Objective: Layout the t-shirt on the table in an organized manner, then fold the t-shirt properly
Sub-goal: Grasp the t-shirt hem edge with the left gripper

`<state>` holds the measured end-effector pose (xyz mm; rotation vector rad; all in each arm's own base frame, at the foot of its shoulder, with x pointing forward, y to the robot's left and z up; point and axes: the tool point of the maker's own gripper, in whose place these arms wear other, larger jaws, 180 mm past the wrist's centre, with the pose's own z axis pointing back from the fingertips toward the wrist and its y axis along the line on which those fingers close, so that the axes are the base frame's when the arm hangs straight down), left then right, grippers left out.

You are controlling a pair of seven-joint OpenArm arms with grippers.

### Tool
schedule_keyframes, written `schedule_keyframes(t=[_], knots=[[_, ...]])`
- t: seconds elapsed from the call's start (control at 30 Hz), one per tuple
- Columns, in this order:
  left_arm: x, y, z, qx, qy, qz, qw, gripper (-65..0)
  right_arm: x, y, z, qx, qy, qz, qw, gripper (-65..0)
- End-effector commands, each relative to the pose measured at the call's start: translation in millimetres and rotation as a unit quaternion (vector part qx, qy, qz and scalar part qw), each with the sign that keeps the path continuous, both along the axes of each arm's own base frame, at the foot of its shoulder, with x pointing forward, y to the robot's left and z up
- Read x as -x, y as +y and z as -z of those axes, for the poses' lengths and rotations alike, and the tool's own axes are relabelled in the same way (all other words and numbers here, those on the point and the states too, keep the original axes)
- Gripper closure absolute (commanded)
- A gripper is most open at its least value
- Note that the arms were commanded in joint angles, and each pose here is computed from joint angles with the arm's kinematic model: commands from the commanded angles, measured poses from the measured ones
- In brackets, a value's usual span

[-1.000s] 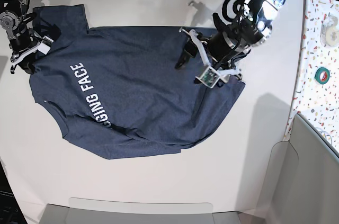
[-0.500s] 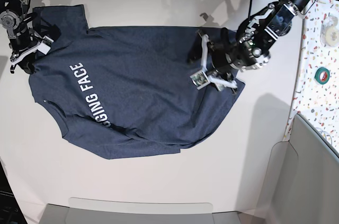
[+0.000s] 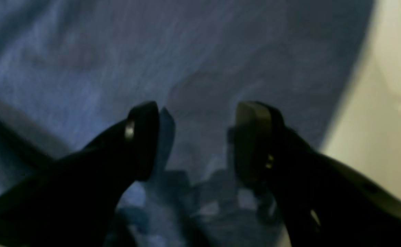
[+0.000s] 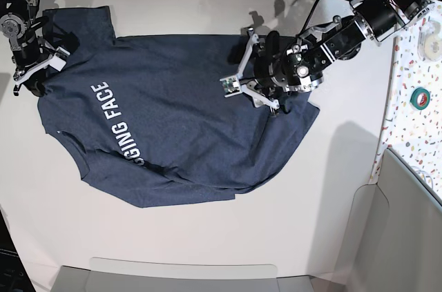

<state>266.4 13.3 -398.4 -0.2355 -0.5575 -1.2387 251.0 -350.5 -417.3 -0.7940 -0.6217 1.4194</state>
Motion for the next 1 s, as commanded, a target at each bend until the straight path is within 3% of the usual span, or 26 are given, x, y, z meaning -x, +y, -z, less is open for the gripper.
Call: schedule_keyframes(t=[0.0,0.37,0.63,0.97], knots=[[-11.5,4.2,-4.4,-0.011,-0.017,0.002,1.0,-34.9,84.5,38.4,79.1,-0.062,0.167,0.011,0.984,0.0],[-40.9,-7.1,-35.1,-0.003,-0.062,0.013,0.998,-34.9,84.6,39.0,79.4,-0.063,0.167,0.011,0.9839,0.0],[-31.8,4.8,-8.7,-0.037,-0.022,0.057,0.997,-34.8,85.4,39.0,79.7,-0.063,0.167,0.011,0.9838,0.0],[-27.6,33.2,10.6,-0.1,0.009,0.055,0.993,-34.7,85.2,39.2,80.0,-0.063,0.168,0.011,0.9838,0.0]])
